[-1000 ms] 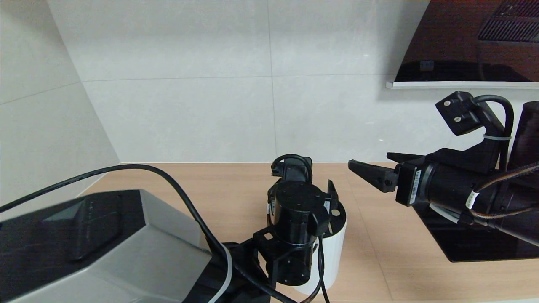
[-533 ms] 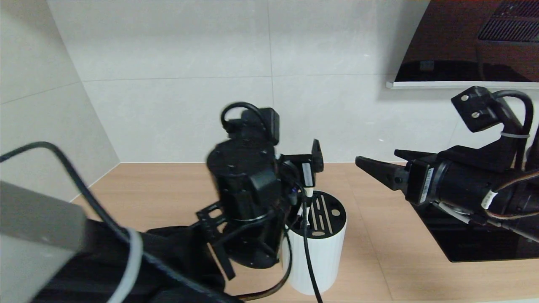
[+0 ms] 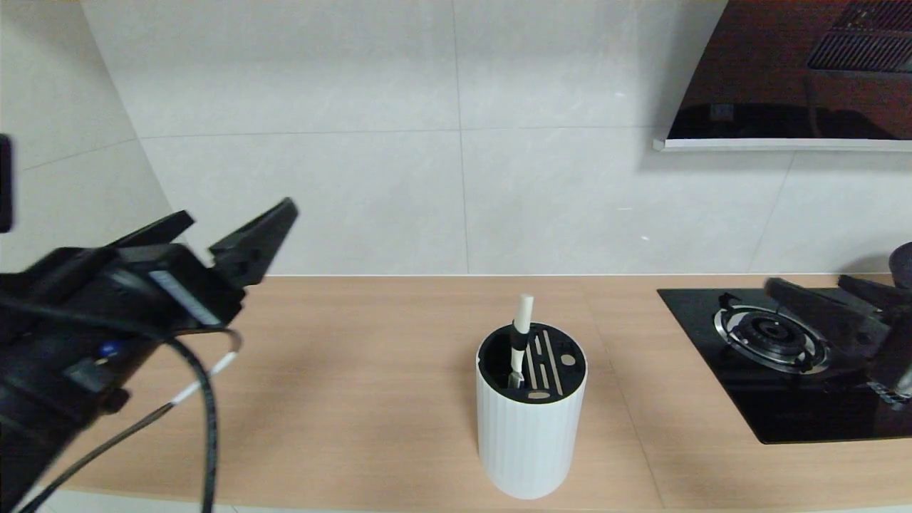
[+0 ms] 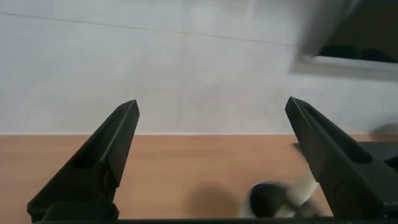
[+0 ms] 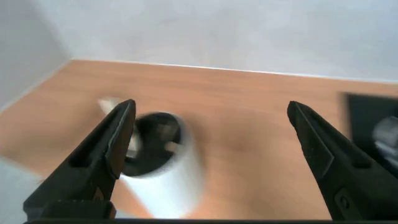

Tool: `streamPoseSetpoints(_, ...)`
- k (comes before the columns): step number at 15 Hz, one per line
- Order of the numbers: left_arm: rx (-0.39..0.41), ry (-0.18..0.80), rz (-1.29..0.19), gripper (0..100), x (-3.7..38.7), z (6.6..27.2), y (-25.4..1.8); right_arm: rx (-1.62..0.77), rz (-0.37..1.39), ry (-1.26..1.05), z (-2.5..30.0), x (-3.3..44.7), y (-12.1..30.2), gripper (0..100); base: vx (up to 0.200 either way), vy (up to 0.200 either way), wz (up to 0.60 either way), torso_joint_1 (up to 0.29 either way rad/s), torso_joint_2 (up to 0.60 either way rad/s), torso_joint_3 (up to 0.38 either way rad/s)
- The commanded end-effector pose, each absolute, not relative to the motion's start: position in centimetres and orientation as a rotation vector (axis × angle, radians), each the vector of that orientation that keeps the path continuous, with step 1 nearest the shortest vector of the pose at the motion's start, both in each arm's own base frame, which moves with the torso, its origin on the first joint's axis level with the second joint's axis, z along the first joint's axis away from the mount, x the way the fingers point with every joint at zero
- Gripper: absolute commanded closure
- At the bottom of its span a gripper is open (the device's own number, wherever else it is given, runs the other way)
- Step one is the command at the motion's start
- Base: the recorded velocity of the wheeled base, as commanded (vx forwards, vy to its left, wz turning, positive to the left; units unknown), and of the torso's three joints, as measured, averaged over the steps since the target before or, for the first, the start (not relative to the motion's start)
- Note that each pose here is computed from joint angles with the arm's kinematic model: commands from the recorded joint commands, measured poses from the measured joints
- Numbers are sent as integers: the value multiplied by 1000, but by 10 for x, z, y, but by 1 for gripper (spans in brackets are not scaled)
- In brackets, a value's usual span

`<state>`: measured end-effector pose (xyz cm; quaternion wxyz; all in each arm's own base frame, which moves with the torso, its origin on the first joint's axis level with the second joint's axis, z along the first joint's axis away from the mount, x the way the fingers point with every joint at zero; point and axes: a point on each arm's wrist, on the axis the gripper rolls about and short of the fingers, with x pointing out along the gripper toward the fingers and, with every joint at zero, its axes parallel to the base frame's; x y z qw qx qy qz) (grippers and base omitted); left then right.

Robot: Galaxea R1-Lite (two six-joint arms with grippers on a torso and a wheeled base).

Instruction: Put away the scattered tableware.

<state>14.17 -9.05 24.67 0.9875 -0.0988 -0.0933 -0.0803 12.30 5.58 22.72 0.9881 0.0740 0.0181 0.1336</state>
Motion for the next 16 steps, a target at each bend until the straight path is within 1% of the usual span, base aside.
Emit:
streamPoseSetpoints(1,-217,-296,-31,0,56,241,-17,138,185,-110,202,48,14,0,0,0,0,0,0,0)
streamPoseSetpoints(2,-209,-300,14,0,34,235,-4,127,175,-141,198,27,6,0,0,0,0,0,0,0)
streamPoseSetpoints(4,-179,-292,59,0,-10,212,12,106,53,-152,182,-5,-5,0,0,0,0,0,0,0)
streamPoseSetpoints(5,-159,-284,65,0,-30,197,15,105,56,-174,173,-21,-7,0,0,0,0,0,0,0)
streamPoseSetpoints(6,-149,-291,47,0,-46,186,16,106,66,-202,168,-34,-9,0,0,0,0,0,0,0)
streamPoseSetpoints(7,-142,-268,61,0,-52,176,16,100,51,-180,158,-42,-10,0,0,0,0,0,0,0)
streamPoseSetpoints(8,-152,-267,113,0,-51,176,15,104,16,-172,158,-41,-11,0,0,0,0,0,0,0)
streamPoseSetpoints(9,-188,-291,155,0,-52,178,15,112,-51,-181,157,-40,-12,0,0,0,0,0,0,0)
streamPoseSetpoints(10,-181,-295,189,0,-52,177,12,104,-125,-177,153,-38,-10,0,0,0,0,0,0,0)
streamPoseSetpoints(11,-172,-297,203,0,-53,176,10,99,-155,-175,151,-38,-9,0,0,0,0,0,0,0)
streamPoseSetpoints(12,-152,-307,205,0,-55,170,5,84,-175,-198,146,-42,-6,0,0,0,0,0,0,0)
streamPoseSetpoints(13,-113,-307,185,0,-57,162,3,54,-111,-235,140,-49,-2,0,0,0,0,0,0,0)
streamPoseSetpoints(15,-105,-267,209,0,-51,148,4,50,-131,-188,127,-43,-3,0,0,0,0,0,0,0)
streamPoseSetpoints(16,-79,-208,194,0,-43,128,4,11,-139,-118,109,-35,-3,0,0,0,0,0,0,0)
